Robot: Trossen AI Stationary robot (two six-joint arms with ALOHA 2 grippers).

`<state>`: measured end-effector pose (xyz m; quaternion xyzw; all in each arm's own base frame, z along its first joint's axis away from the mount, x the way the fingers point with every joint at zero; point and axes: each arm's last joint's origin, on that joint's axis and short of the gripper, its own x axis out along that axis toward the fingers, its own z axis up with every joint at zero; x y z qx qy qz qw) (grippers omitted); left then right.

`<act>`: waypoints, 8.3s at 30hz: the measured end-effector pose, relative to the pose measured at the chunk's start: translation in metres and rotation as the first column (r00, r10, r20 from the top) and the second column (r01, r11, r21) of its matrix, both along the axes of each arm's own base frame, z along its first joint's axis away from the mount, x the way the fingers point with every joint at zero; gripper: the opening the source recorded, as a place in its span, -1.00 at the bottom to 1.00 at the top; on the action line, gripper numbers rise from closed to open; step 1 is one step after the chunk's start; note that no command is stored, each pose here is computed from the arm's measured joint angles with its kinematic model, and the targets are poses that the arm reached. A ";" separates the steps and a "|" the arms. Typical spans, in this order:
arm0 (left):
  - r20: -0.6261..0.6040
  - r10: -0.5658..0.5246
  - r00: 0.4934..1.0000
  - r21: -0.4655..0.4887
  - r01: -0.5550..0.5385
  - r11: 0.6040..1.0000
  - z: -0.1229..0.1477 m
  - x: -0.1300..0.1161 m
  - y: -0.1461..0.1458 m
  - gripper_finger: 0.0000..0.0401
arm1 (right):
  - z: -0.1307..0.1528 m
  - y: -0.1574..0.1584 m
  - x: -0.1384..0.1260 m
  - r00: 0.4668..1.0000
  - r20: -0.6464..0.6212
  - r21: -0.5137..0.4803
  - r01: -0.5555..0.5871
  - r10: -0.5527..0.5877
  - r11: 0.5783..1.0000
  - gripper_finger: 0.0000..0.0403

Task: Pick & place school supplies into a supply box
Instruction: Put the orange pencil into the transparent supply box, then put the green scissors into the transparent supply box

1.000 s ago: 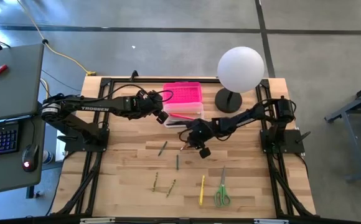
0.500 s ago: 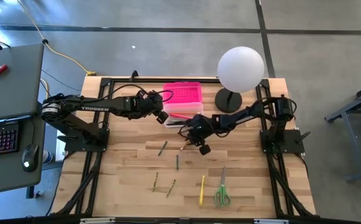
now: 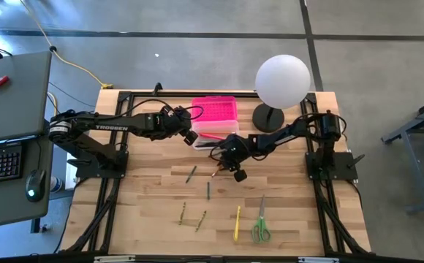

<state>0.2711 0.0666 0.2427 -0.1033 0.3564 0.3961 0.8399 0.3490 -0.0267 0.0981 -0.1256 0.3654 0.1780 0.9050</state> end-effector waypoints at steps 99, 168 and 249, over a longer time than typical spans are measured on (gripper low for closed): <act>0.017 -0.027 0.999 -0.035 0.028 0.999 0.000 0.001 -0.001 -0.44 | -0.042 0.165 -0.078 0.779 0.124 0.105 0.605 -0.614 0.789 -0.67; 0.069 -0.023 0.997 -0.027 0.025 0.999 0.003 0.005 0.000 -0.44 | 0.031 -0.006 -0.037 0.720 0.344 -0.121 0.671 -0.603 0.732 -0.98; 0.076 -0.040 0.996 -0.007 0.040 0.999 0.005 0.006 0.000 -0.44 | 0.079 0.248 -0.123 0.023 -0.955 -0.014 0.992 -0.294 0.124 -0.67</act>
